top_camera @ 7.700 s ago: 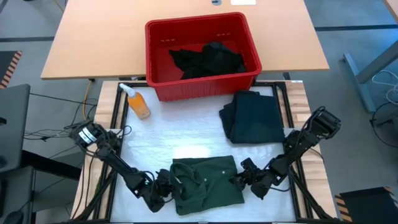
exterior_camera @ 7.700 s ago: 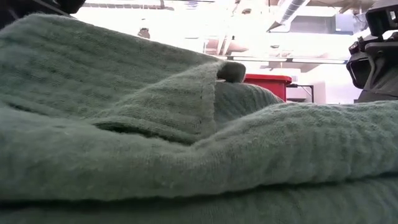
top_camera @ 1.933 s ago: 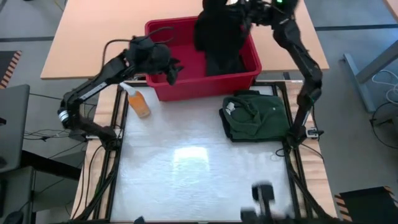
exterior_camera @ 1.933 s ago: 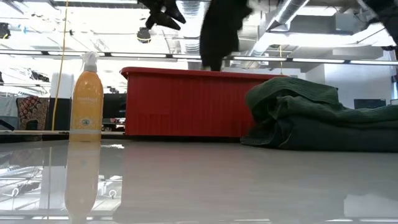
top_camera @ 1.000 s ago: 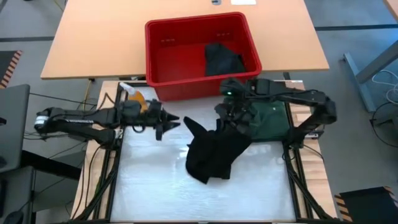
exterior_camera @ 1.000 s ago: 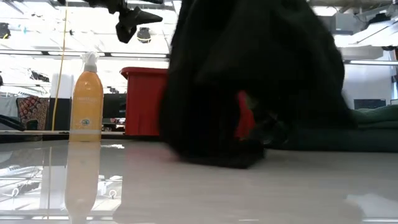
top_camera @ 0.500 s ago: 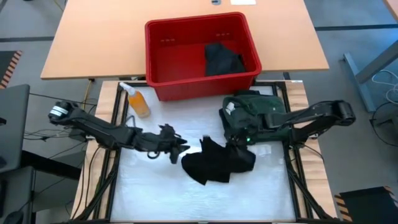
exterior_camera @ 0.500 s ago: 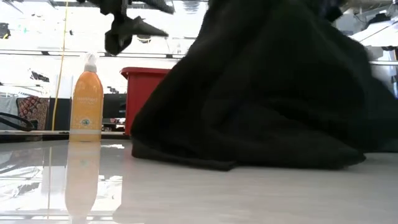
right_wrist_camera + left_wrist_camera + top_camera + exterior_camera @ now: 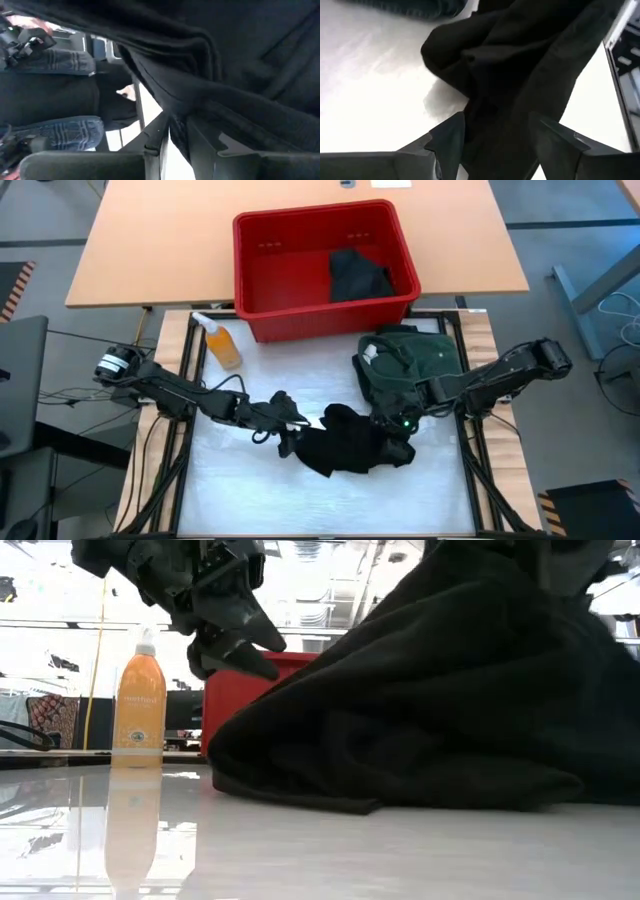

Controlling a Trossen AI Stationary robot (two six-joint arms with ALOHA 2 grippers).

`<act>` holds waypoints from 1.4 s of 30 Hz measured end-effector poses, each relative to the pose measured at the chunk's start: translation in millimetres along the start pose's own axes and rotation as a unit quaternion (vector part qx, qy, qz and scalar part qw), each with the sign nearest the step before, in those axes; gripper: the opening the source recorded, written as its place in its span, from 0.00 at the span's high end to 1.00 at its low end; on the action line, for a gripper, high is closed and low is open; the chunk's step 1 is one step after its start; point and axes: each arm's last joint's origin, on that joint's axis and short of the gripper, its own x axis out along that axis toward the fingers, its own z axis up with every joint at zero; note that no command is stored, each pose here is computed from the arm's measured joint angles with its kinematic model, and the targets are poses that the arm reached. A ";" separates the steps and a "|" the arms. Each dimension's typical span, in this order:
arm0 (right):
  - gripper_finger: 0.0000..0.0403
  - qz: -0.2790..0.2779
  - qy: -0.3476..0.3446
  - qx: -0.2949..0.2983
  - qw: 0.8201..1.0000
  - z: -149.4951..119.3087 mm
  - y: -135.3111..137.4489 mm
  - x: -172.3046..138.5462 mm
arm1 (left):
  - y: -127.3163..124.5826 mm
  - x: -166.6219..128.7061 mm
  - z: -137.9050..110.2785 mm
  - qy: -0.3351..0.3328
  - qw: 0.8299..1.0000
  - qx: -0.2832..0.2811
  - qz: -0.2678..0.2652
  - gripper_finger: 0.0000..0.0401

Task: Fold laundry
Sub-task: Remove the black shirt from the red laundry bin onto the table, then fold the black shirt

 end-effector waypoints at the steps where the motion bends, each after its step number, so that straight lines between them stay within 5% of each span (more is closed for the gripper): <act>1: 0.77 -0.001 -0.001 0.004 1.000 -0.6 2.3 0.5 | -0.1 0.0 0.6 -0.004 1.000 0.018 0.002 0.47; 9: 0.77 -0.032 -0.029 0.035 0.998 -0.1 3.3 0.7 | -1.9 0.5 12.1 -0.044 0.987 0.151 -0.044 0.44; 18: 0.77 -0.041 -0.033 0.045 0.998 -0.3 2.4 0.7 | 5.0 41.2 -1.2 -0.032 0.982 0.145 -0.114 0.44; 25: 0.77 -0.056 -0.017 0.037 0.998 -3.4 -0.5 0.5 | 1.0 66.5 -4.3 -0.018 0.988 0.098 -0.119 0.45; 29: 0.77 -0.071 -0.001 0.035 0.997 -6.7 -3.5 0.2 | -4.3 65.8 1.6 -0.019 0.985 0.097 -0.145 0.56; 35: 0.77 -0.080 0.004 0.030 0.996 -7.5 -6.0 -1.4 | -9.9 50.5 24.0 -0.035 0.978 0.096 -0.181 0.96; 42: 0.77 -0.043 -0.066 0.002 0.997 1.6 1.2 -26.2 | -3.3 -28.7 85.3 -0.157 0.962 0.119 -0.190 1.00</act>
